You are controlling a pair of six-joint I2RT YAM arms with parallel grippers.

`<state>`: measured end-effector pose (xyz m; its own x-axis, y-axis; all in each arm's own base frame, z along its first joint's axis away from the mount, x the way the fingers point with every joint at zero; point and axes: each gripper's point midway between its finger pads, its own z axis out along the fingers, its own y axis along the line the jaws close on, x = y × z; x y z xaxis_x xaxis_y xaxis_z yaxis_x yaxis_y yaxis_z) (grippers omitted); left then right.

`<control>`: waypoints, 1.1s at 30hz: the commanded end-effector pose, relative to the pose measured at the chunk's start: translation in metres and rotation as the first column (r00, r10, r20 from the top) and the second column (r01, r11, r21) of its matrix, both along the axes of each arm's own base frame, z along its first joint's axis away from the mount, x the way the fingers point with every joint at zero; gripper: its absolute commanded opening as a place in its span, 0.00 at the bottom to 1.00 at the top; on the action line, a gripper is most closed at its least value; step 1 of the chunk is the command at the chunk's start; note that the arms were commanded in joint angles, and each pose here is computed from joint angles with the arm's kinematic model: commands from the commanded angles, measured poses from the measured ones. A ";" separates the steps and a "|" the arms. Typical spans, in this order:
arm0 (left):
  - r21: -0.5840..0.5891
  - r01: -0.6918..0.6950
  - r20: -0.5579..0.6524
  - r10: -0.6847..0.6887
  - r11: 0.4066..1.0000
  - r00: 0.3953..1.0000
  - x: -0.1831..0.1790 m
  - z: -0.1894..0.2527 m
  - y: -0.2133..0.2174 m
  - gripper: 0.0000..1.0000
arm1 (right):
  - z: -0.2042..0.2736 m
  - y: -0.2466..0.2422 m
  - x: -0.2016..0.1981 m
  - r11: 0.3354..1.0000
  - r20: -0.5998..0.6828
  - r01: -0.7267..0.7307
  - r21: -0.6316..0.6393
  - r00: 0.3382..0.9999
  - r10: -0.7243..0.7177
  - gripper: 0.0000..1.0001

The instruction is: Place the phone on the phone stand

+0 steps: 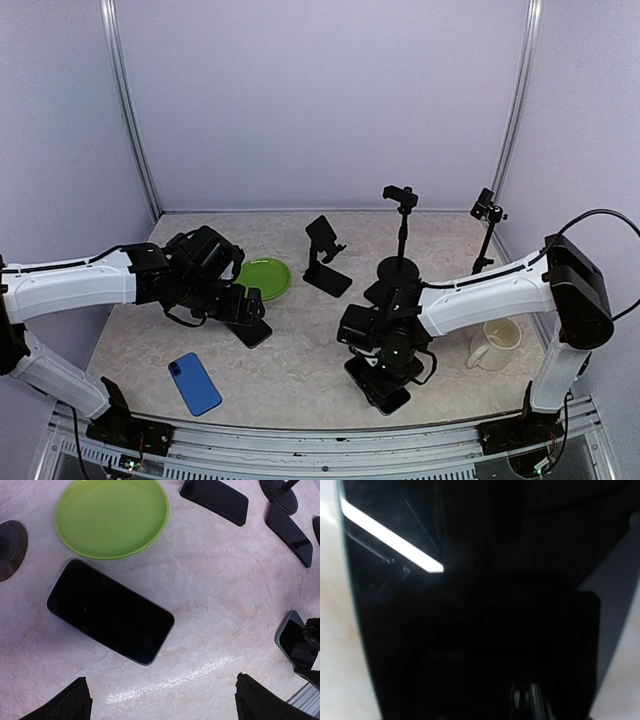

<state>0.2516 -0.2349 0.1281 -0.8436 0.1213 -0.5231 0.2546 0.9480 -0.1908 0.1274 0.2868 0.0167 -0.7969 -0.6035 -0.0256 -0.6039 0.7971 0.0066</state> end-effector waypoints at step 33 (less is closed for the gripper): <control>-0.084 -0.048 0.025 0.050 0.995 0.998 0.002 0.004 0.001 0.97 | 0.012 0.067 0.031 0.914 0.047 -0.387 0.125 0.922 0.384 1.00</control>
